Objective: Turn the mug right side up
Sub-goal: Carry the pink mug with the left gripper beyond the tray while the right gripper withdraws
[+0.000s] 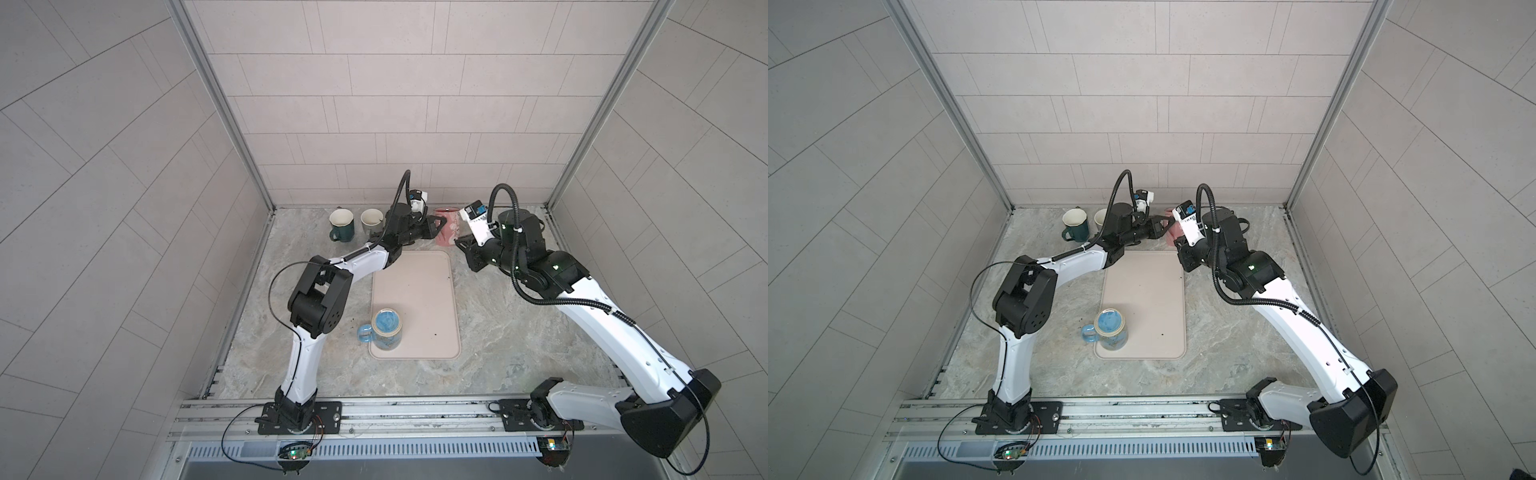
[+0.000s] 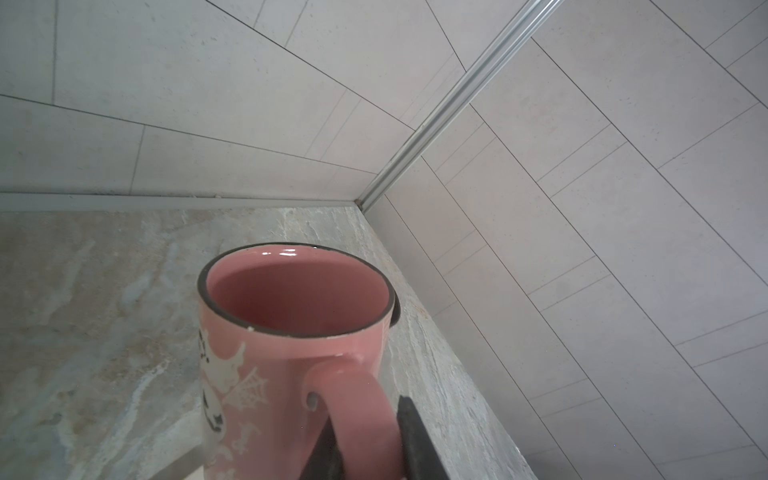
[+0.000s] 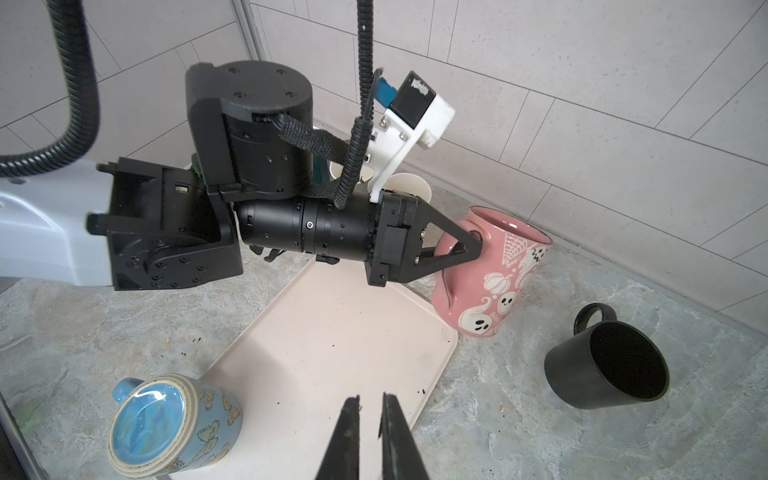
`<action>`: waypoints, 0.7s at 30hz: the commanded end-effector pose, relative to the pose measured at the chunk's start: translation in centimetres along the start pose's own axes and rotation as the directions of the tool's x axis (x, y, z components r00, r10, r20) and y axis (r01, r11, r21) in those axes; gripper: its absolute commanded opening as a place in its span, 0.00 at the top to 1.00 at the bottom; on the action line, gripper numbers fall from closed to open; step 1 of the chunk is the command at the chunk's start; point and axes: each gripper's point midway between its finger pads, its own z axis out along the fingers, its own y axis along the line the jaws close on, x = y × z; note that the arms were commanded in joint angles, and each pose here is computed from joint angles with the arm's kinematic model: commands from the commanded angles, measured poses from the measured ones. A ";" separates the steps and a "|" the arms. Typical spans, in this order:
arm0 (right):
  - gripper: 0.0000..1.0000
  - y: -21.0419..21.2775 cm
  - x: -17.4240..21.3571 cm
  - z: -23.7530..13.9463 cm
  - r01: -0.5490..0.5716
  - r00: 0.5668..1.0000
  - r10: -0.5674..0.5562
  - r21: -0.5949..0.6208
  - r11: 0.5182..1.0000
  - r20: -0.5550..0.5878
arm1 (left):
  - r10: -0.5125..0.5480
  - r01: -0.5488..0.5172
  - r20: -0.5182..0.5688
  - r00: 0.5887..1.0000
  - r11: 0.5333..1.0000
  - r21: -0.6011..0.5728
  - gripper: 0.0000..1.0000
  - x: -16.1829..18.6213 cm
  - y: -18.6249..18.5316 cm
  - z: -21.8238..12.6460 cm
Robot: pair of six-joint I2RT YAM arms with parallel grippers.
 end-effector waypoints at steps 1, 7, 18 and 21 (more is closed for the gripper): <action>0.88 -0.1 -0.7 -0.1 -0.021 0.999 0.022 -0.011 1.000 0.033 | 0.146 -0.170 0.246 0.958 0.982 0.077 1.00 -6.1 -3.3 -0.5; 0.88 -0.5 -0.4 0.6 -0.038 0.999 0.038 -0.012 0.999 0.022 | 0.168 -0.194 0.305 0.937 0.979 0.057 1.00 -6.1 -1.9 0.4; 0.89 -1.3 -0.1 1.5 -0.055 0.998 0.056 -0.014 0.998 0.009 | 0.230 -0.246 0.340 0.912 0.969 0.003 1.00 -4.9 0.4 1.2; 0.90 -1.4 0.0 1.6 -0.059 0.998 0.059 -0.015 0.998 0.007 | 0.241 -0.251 0.355 0.903 0.968 -0.019 1.00 -4.5 1.3 1.2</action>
